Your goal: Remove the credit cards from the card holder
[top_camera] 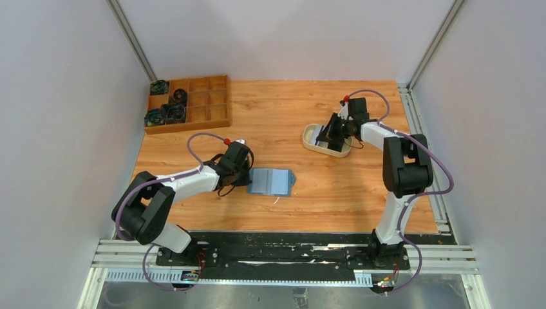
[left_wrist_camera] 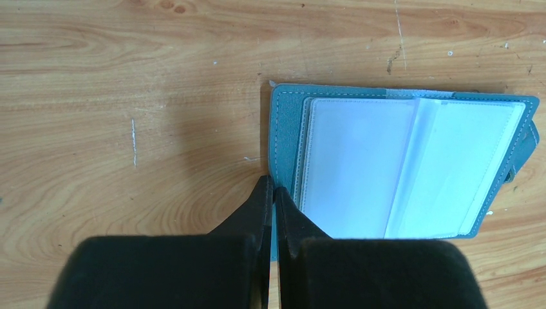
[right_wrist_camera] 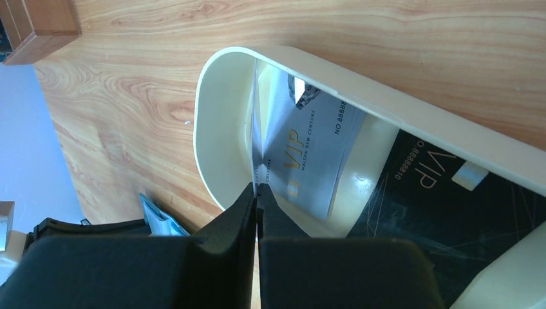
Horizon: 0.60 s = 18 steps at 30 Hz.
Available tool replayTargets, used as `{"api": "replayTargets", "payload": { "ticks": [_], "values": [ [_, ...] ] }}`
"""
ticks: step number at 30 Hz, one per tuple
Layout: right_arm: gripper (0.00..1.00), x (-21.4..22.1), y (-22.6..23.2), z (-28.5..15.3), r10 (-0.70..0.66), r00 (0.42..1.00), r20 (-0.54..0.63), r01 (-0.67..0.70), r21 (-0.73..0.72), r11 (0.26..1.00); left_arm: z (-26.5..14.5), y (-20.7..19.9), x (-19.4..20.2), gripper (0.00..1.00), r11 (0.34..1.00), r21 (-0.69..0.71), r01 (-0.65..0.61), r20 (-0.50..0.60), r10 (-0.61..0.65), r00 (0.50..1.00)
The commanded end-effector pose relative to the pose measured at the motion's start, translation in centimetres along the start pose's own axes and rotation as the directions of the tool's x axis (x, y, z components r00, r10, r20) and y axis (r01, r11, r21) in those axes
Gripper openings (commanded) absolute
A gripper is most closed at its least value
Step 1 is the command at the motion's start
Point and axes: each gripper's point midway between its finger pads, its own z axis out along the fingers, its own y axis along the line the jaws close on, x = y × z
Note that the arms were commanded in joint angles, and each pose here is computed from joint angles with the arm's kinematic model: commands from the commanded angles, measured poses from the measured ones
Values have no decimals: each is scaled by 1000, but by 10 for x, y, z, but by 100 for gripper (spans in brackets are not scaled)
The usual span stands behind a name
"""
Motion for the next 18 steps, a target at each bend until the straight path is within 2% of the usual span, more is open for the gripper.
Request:
{"api": "replayTargets", "payload": {
  "ticks": [1, 8, 14, 18],
  "values": [
    [5, -5, -6, 4, -8, 1000, -19, 8, -10, 1000, -3, 25, 17, 0, 994, -102, -47, -62, 41, 997],
    [19, -10, -4, 6, -25, 999, -41, 25, -6, 1000, -6, 24, 14, 0, 993, -105, -48, -53, 43, 998],
    [38, -22, 0, -3, -78, 996, -46, 79, 19, 997, -12, 21, 6, 0, 994, -100, -50, -30, 47, 998],
    [47, -29, -9, -19, -101, 993, -65, 109, 134, 985, -16, 23, 3, 0, 993, -110, -49, -21, 47, 999]
  ]
}}
